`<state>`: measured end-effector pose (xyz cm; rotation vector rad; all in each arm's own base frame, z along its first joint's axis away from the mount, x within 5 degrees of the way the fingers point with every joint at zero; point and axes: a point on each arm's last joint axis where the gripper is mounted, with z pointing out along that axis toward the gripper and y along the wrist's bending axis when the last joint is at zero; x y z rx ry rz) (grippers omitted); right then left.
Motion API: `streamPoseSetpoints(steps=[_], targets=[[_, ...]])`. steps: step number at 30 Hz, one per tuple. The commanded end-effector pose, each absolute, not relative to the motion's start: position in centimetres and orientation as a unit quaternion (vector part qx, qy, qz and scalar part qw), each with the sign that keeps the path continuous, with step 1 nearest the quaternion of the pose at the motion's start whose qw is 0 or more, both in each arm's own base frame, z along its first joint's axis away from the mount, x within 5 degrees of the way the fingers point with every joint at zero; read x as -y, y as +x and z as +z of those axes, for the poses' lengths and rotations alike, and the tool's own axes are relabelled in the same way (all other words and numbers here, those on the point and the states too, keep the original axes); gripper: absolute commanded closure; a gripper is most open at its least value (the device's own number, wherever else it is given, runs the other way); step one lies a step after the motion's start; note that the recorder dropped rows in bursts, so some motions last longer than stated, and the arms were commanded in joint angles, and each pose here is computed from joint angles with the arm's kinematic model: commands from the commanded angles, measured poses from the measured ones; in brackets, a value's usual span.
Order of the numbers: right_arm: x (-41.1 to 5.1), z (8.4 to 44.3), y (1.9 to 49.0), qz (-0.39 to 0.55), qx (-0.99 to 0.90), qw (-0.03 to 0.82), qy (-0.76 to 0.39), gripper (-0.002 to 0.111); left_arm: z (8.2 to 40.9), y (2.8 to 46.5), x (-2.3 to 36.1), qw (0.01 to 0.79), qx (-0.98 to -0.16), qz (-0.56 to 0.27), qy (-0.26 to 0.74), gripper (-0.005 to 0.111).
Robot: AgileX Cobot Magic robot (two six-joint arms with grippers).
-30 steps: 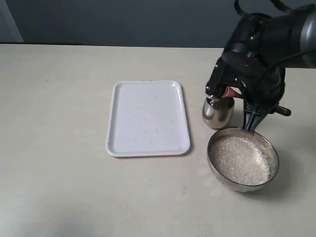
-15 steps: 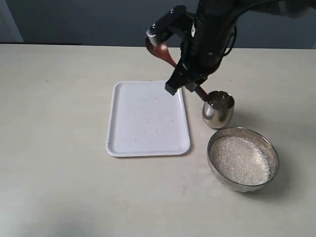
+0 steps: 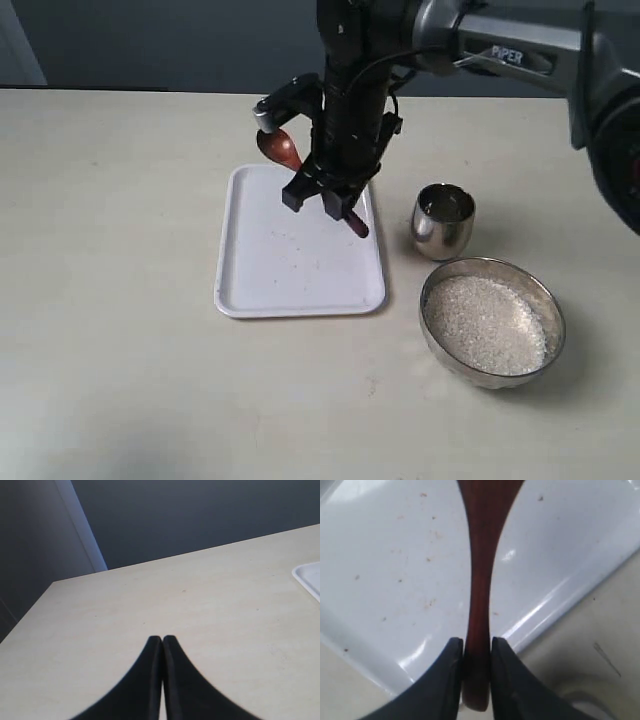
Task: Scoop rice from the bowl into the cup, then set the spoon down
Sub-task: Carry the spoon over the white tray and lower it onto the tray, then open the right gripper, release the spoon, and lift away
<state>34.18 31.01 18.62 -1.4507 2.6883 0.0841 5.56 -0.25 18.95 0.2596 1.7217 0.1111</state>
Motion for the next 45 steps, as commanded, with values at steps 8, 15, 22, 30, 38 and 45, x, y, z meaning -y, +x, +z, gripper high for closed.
streamPoseSetpoints(steps=[8,15,22,30,38,45], targets=[[-32.2,14.1,34.7,0.054,-0.884,-0.006,-0.465,0.109,19.2,5.5,0.3,0.651,-0.75,0.045,0.11,0.106],[-32.3,13.3,34.7,0.052,-0.884,-0.015,-0.465,0.088,19.2,5.5,0.3,0.651,-0.75,0.045,0.11,0.106],[-32.2,12.9,34.7,0.049,-0.884,-0.018,-0.465,0.088,19.2,5.5,0.3,0.651,-0.75,0.045,0.11,0.106],[-32.2,12.9,34.8,0.046,-0.883,-0.017,-0.466,0.087,19.2,5.5,0.3,0.651,-0.75,0.045,0.11,0.106],[-32.2,12.9,34.8,0.043,-0.885,-0.017,-0.463,0.065,19.2,5.5,0.3,0.651,-0.75,0.045,0.11,0.106],[-31.1,21.1,34.6,0.024,-0.877,0.078,-0.474,0.078,19.2,5.5,0.3,0.651,-0.75,0.045,0.11,0.106]])
